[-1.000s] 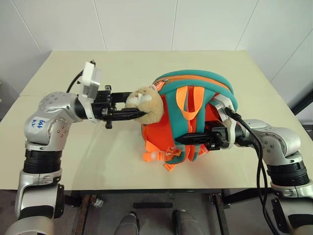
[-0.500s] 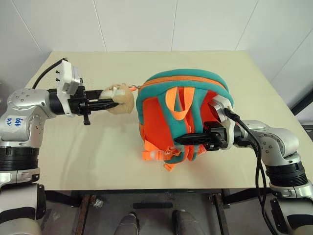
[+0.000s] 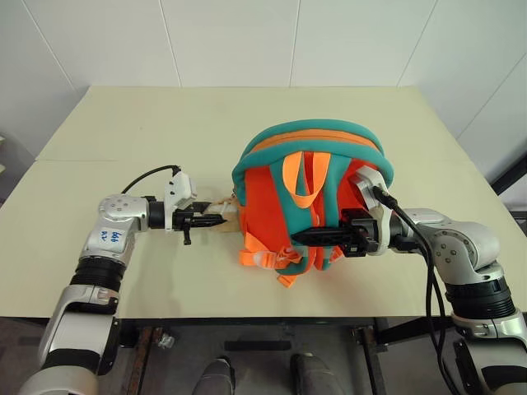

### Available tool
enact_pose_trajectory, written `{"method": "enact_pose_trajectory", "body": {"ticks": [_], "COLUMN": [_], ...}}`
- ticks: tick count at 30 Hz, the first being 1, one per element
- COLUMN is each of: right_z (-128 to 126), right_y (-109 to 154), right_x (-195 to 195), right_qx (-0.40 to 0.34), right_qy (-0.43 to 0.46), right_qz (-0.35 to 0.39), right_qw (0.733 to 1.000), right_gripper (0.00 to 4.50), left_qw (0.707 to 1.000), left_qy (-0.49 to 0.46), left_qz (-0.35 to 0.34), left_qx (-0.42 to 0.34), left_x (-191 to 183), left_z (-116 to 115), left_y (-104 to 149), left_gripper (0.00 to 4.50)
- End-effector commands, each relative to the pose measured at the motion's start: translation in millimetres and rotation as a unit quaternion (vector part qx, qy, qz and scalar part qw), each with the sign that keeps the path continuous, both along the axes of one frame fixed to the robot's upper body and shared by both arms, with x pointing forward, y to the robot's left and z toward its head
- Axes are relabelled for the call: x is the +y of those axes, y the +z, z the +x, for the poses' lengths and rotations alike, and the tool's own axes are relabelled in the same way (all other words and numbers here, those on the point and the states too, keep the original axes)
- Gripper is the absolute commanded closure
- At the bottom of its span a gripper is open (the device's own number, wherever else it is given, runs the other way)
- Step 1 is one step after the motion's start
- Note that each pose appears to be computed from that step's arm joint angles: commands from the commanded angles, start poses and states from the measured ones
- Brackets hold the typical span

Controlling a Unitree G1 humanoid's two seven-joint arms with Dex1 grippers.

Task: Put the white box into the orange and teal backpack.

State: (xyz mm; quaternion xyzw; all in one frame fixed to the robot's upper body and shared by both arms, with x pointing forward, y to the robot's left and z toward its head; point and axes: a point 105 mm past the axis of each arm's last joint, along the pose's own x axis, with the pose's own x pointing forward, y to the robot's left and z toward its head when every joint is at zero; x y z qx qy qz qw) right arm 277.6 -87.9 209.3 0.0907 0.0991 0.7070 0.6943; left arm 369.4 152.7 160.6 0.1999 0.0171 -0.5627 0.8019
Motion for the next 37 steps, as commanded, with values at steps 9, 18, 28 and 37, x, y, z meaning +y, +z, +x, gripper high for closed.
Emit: {"method": "enact_pose_trajectory", "body": {"ticks": [9, 18, 28, 37], "right_z": [1.1, -21.9, 22.3, 36.2], "right_y": [14.3, 4.5, 3.5, -5.7], "right_x": [-25.4, -98.1, -172.1, -196.7], "right_qx": [-0.106, -0.129, -0.214, -0.221], "right_qy": [-0.086, -0.159, -0.284, -0.298], "right_qz": [-0.013, -0.116, -0.179, -0.214], "right_qw": [0.991, 0.972, 0.917, 0.904], "right_gripper": [2.27, 0.04, 0.04, 0.04], "left_qw": [0.998, 0.996, 0.999, 0.998], "left_qy": [0.005, 0.064, 0.041, 0.051], "left_qz": [0.033, 0.046, -0.007, -0.005], "left_qx": [0.049, 0.05, 0.018, 0.026], "left_x": [27.2, 62.4, 55.2, 54.4], "left_z": [-44.2, -78.5, -80.2, -93.4], "left_y": [3.0, 14.2, 41.9, 38.8], "left_gripper": [1.52, 0.0, 0.0, 0.0]}}
